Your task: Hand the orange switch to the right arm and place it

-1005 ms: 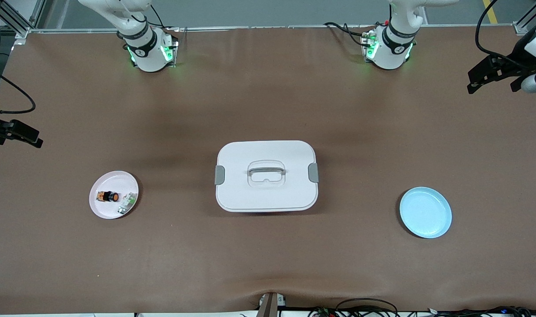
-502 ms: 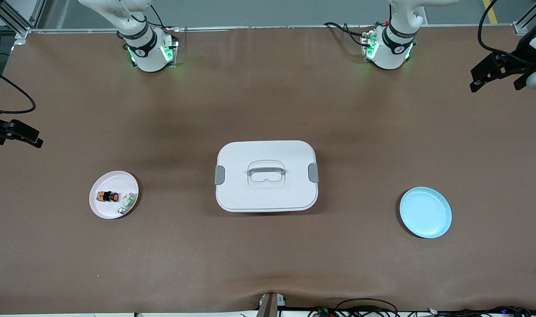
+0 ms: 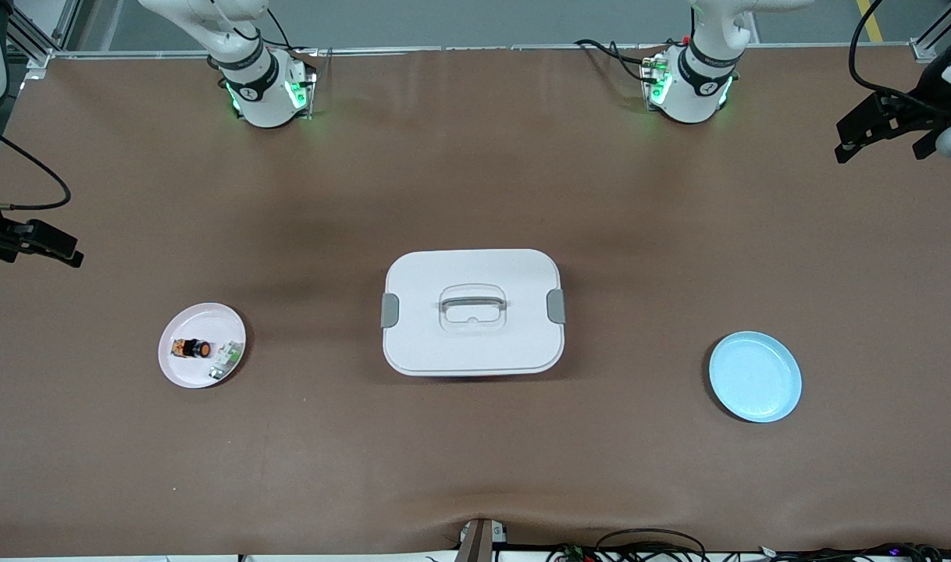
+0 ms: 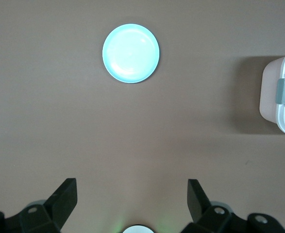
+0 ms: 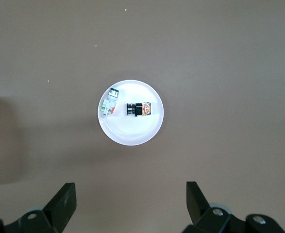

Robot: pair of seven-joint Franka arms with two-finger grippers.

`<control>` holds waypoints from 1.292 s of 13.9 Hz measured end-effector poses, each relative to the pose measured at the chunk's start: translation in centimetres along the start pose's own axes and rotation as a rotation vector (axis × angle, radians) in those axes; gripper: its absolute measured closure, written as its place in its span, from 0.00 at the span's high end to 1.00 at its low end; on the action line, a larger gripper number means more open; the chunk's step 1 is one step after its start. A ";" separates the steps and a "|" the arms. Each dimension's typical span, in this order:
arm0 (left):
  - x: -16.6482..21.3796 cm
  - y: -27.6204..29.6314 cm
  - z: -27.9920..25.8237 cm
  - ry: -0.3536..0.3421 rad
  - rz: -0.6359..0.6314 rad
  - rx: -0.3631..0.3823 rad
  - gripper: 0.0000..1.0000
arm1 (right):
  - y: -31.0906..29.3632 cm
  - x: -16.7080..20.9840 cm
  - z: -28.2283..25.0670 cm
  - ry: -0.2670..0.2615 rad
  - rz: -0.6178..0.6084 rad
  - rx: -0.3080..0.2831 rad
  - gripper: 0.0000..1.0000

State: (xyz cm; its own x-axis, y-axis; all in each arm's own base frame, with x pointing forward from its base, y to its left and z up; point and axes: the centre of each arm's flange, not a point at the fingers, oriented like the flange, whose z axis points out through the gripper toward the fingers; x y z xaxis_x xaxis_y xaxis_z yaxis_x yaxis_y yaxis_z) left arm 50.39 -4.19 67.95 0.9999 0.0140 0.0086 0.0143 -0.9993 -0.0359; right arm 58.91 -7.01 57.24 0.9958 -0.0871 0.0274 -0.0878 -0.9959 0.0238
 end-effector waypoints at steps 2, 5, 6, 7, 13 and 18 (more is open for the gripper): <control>0.0 0.0 0.0 -0.002 0.000 0.000 1.00 | 0.0 0.2 -0.6 0.014 0.001 0.000 1.00; -0.1 0.0 0.0 -0.003 0.000 0.000 1.00 | 0.1 0.3 -1.6 0.030 0.001 -0.001 1.00; -0.1 0.0 0.0 -0.006 0.000 0.001 1.00 | 0.1 0.3 -1.9 0.031 0.002 -0.001 1.00; -0.1 0.0 0.0 -0.008 0.000 0.001 1.00 | 0.1 0.2 -2.1 0.021 0.002 -0.001 1.00; -0.2 0.1 0.0 -0.016 0.001 0.002 1.00 | 0.6 -0.7 -3.3 -0.037 0.012 0.000 1.00; -0.2 0.1 0.0 -0.016 0.001 0.002 1.00 | 0.6 -0.7 -3.2 -0.038 0.012 0.000 1.00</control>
State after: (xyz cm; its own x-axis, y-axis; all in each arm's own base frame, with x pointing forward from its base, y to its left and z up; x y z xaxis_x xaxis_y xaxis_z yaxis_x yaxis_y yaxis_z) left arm 50.17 -4.25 67.90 0.9999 0.0132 -0.0076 0.0129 -0.9992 -0.0375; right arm 58.07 -7.49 60.48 0.9950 -0.0997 -0.0101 -0.0995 -0.9948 0.0239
